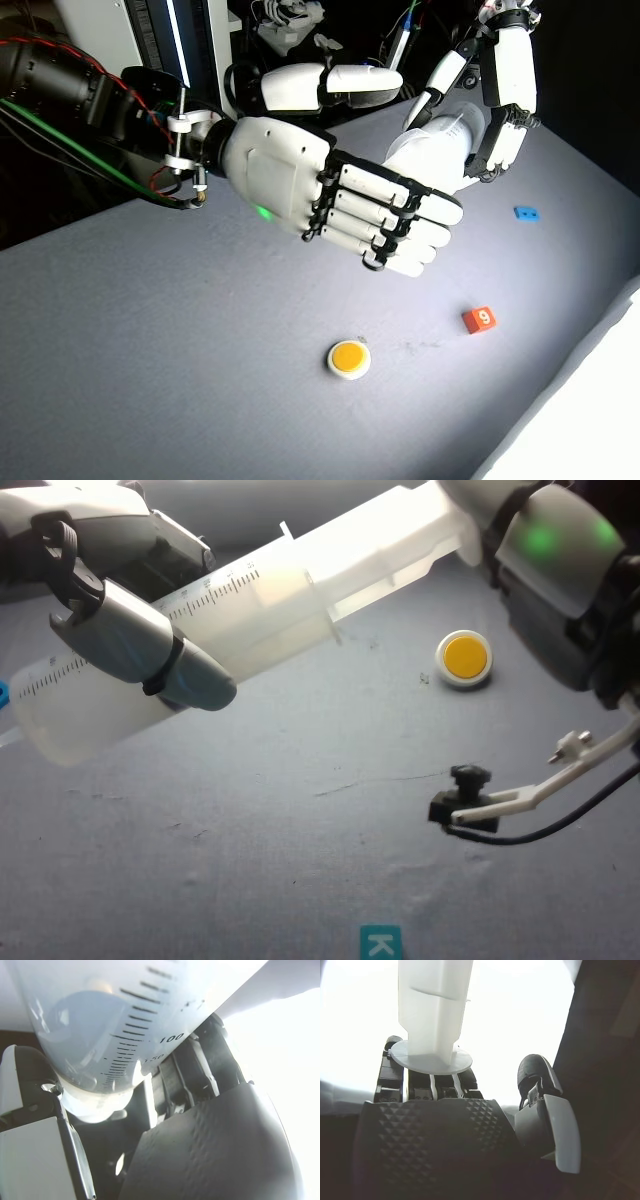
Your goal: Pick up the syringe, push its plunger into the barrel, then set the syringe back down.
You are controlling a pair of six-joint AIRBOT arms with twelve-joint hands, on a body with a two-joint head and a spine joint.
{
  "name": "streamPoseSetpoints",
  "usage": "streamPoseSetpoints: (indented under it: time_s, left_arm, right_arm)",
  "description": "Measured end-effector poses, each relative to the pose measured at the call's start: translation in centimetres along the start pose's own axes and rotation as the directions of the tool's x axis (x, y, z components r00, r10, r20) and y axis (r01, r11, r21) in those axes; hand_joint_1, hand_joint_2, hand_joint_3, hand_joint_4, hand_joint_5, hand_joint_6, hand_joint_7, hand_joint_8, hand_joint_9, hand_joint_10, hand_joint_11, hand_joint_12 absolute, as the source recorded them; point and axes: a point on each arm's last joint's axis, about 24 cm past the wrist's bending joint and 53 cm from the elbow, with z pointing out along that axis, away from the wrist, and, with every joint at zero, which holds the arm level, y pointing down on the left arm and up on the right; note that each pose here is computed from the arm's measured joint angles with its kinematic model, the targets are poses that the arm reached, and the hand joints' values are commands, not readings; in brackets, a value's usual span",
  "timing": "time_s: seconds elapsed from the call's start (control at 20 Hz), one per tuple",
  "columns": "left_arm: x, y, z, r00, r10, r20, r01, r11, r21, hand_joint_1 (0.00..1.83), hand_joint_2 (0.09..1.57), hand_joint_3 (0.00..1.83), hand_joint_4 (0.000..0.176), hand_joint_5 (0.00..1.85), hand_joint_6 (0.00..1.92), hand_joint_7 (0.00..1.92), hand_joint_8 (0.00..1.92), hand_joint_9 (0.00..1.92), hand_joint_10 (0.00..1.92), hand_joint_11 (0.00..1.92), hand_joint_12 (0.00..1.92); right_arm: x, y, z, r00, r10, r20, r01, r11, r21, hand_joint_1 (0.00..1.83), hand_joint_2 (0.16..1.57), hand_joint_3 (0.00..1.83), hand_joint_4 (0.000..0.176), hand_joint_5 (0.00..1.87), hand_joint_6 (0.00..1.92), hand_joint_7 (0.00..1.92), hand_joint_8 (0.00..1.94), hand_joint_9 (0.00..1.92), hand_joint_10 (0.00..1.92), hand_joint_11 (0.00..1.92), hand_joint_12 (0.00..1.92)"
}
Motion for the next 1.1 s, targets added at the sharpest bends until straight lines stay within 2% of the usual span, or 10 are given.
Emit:
streamPoseSetpoints:
  time_s: [0.15,0.35,0.4,0.5,0.75,0.85,0.9,0.95,1.05,1.1]
  left_arm:
    - [0.0,0.1,0.0,1.0000,0.005,0.000,-0.005,1.0000,-0.006,1.38,1.10,0.00,0.000,0.83,1.18,1.13,0.76,0.95,1.15,0.63,1.47]
    - [0.1,0.2,0.0,0.9999,0.012,0.001,-0.012,0.9999,-0.011,1.37,1.12,0.00,0.000,0.76,1.28,1.07,0.85,0.92,1.23,0.64,1.55]
    - [0.1,0.3,0.0,0.9999,0.013,0.001,-0.013,0.9998,-0.013,1.37,1.14,0.01,0.000,0.73,1.30,1.02,0.92,0.89,1.28,0.63,1.58]
    - [0.0,0.4,0.0,0.9999,0.014,0.002,-0.014,0.9998,-0.017,1.37,1.14,0.00,0.000,0.73,1.25,1.01,0.93,0.90,1.31,0.67,1.59]
    - [0.1,0.5,0.0,0.9998,0.021,0.000,-0.021,0.9995,-0.022,1.37,1.14,0.00,0.000,0.73,1.25,1.02,0.95,0.91,1.28,0.66,1.55]
    - [0.2,0.5,0.0,0.9998,0.021,-0.002,-0.021,0.9995,-0.022,1.37,1.13,0.00,0.000,0.75,1.23,1.04,0.88,0.92,1.27,0.66,1.53]
    - [0.3,0.4,0.0,0.9997,0.022,-0.003,-0.023,0.9996,-0.019,1.37,1.14,0.00,0.000,0.73,1.22,1.02,0.96,0.90,1.29,0.66,1.53]
    - [0.4,0.5,0.0,0.9997,0.022,-0.005,-0.022,0.9995,-0.020,1.37,1.14,0.00,0.000,0.74,1.20,1.01,0.98,0.90,1.30,0.66,1.55]
    - [0.4,0.6,0.0,0.9997,0.024,-0.005,-0.024,0.9994,-0.025,1.37,1.15,0.00,0.000,0.73,1.21,1.00,1.00,0.89,1.32,0.66,1.57]
    - [0.4,0.6,0.0,0.9997,0.025,-0.004,-0.025,0.9994,-0.025,1.37,1.14,0.00,0.000,0.76,1.21,1.03,0.92,0.90,1.30,0.67,1.58]
  right_arm:
    - [0.9,-1.1,0.0,1.000,0.013,-0.007,-0.013,1.000,0.009,0.00,1.24,0.00,0.000,0.00,0.00,0.00,0.00,0.00,0.00,0.00,0.00]
    - [2.3,-2.7,0.0,0.999,0.033,-0.015,-0.033,0.999,0.023,0.00,1.24,0.00,0.000,0.00,0.00,0.00,0.00,0.00,0.00,0.00,0.00]
    - [2.4,-2.9,0.0,0.999,0.037,-0.014,-0.037,0.999,0.027,0.00,1.24,0.00,0.000,0.00,0.00,0.00,0.00,0.00,0.00,0.00,0.00]
    - [3.0,-3.8,-0.1,0.999,0.047,-0.022,-0.046,0.998,0.041,0.00,1.24,0.00,0.000,0.00,0.00,0.00,0.00,0.00,0.00,0.00,0.00]
    - [4.4,-5.8,-0.3,0.997,0.062,-0.048,-0.058,0.994,0.096,0.00,1.24,0.00,0.000,0.01,0.00,0.00,0.00,0.00,0.00,0.00,0.00]
    - [5.1,-6.2,-0.4,0.996,0.063,-0.069,-0.055,0.993,0.107,0.00,1.24,0.00,0.000,0.00,0.00,0.00,0.00,0.00,0.00,0.00,0.00]
    - [5.4,-6.3,-0.5,0.995,0.059,-0.081,-0.050,0.993,0.108,0.00,1.23,0.00,0.000,0.00,0.00,0.00,0.00,0.00,0.00,0.00,0.00]
    - [6.0,-6.4,-0.7,0.992,0.056,-0.109,-0.044,0.993,0.105,0.00,1.24,0.00,0.000,0.02,0.01,0.00,0.00,0.00,0.00,0.00,0.00]
    - [6.0,-6.4,-0.7,0.991,0.064,-0.114,-0.052,0.993,0.110,0.00,1.24,0.00,0.000,0.00,0.00,0.00,0.00,0.00,0.00,0.00,0.00]
    - [6.1,-6.5,-0.7,0.991,0.067,-0.114,-0.054,0.992,0.112,0.00,1.24,0.00,0.000,0.00,0.00,0.00,0.00,0.00,0.00,0.00,0.00]
